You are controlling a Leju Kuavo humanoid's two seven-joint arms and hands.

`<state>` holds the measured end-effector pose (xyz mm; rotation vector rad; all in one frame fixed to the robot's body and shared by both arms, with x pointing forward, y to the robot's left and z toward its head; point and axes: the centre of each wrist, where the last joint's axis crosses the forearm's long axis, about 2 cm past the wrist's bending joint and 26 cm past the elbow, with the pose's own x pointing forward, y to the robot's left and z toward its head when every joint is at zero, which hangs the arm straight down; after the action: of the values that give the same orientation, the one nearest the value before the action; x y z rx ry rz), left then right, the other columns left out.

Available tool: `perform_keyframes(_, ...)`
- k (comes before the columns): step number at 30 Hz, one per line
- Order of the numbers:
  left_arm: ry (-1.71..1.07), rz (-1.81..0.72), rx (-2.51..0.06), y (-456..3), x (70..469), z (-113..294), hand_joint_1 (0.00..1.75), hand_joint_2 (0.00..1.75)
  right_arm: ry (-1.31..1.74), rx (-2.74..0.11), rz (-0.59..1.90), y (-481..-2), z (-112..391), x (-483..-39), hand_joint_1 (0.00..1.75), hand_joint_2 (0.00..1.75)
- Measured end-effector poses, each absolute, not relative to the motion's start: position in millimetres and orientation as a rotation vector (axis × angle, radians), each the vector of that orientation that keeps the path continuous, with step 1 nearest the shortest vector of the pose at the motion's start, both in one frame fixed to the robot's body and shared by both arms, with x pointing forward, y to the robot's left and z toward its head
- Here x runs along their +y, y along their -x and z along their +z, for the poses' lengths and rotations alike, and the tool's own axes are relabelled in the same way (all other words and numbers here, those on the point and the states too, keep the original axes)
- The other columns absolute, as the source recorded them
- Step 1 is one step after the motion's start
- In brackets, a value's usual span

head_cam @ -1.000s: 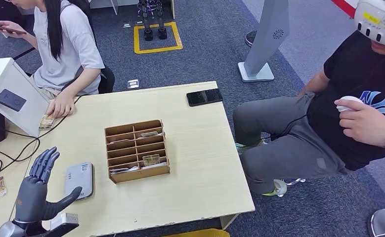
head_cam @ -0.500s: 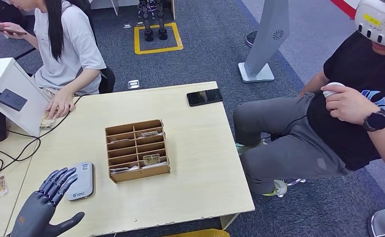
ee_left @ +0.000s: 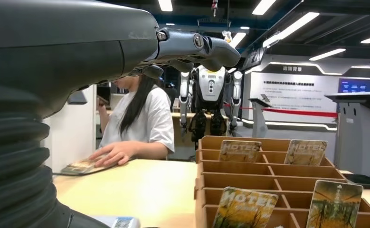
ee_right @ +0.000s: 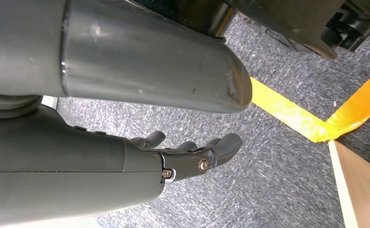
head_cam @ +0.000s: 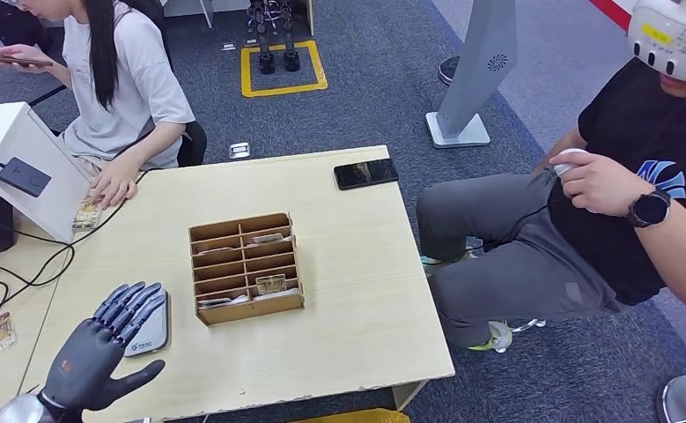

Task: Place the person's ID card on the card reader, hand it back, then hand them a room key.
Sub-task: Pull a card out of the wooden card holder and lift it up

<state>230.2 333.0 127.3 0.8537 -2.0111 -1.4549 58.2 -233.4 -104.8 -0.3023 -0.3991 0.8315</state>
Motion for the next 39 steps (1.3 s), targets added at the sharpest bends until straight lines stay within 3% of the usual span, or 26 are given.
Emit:
perform_keyframes(7, -0.907, -1.492, -2.019, -266, 270, 127, 0.00, 1.75, 0.303, -0.403, 0.829, -59, -105, -233, 0.00, 0.00)
perform_keyframes(12, -0.930, -1.519, -2.002, -282, 246, 128, 0.00, 1.75, 0.304, -0.398, 0.824, -59, -105, -234, 0.00, 0.00)
perform_keyframes(39, -0.862, -1.496, -1.822, -317, 231, 114, 0.00, 1.75, 0.299, -0.404, 0.819, -58, -105, -233, 0.00, 0.00)
